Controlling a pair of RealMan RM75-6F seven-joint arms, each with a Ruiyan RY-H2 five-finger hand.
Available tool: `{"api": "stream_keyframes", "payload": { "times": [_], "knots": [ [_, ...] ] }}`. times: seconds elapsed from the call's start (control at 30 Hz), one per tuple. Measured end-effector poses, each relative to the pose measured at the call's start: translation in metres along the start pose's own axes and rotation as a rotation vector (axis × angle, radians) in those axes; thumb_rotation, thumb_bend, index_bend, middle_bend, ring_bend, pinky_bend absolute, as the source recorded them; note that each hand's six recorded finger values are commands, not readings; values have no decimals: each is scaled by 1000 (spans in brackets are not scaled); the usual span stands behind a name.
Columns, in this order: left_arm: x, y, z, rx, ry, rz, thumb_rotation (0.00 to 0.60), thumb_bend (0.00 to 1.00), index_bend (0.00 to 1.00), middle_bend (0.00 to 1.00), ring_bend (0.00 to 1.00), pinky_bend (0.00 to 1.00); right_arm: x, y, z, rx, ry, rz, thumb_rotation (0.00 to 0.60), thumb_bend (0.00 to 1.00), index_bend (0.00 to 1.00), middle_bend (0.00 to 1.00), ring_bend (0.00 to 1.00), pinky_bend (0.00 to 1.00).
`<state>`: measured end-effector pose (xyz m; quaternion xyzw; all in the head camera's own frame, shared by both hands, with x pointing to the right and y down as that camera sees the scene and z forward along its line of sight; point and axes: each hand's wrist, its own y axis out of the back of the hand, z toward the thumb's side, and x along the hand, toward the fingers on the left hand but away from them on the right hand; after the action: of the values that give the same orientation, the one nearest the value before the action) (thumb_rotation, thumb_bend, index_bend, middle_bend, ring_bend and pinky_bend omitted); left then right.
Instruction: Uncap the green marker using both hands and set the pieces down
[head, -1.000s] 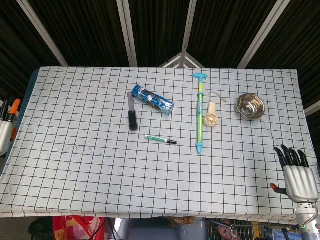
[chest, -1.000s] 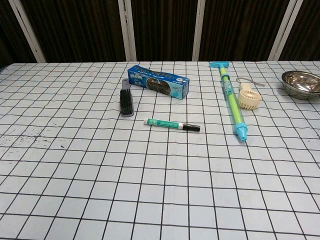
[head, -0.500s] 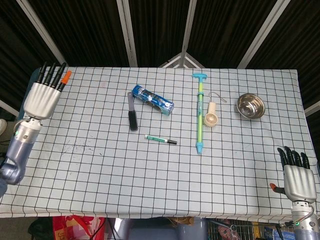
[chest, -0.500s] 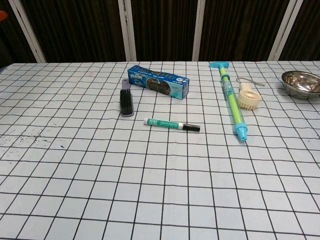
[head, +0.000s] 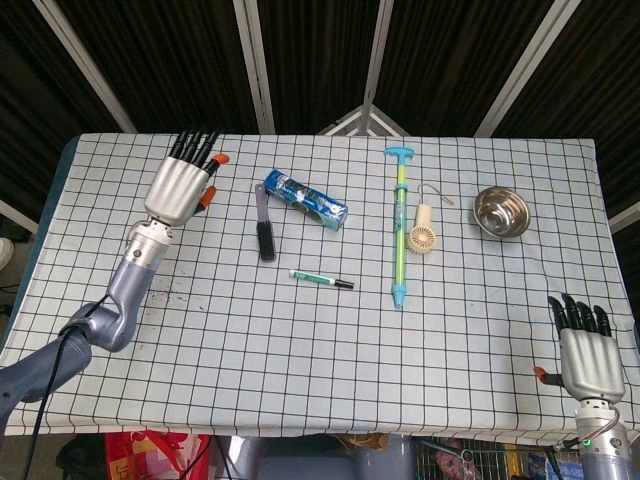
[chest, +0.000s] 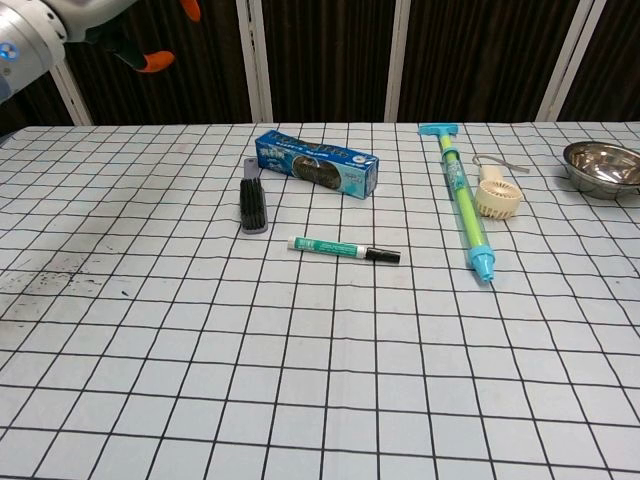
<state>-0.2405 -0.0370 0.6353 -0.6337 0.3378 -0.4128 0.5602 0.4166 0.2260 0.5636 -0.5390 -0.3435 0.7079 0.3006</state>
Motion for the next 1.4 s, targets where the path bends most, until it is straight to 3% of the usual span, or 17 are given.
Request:
{"api": "stream_keyframes", "payload": {
  "times": [0.17,0.37,0.73,1.13,1.4],
  "knots": [
    [2,-1,29,-82,5,-167,600,521,356,0,0,0,-8,-7,2,-4,-1,28,600,118,112,62,81,45],
    [4,-5,36,-112,75,-332,600,527,373,0,0,0,-13,-13,4,0,1,46,600,117,112,63,81,45],
    [15,-32,76,-246,114,-604,600,473,381,0,0,0,-17,-17,5,6,-6,63,600,117,112,62,80,45],
    [29,-81,132,-301,46,-703,600,456,371,0,0,0,-21,-24,1,10,-24,84,600,118,112,63,78,45],
    [18,-102,155,-250,42,-694,600,449,404,0,0,0,-26,-35,-5,-3,-28,101,600,118,112,62,78,45]
  ]
}}
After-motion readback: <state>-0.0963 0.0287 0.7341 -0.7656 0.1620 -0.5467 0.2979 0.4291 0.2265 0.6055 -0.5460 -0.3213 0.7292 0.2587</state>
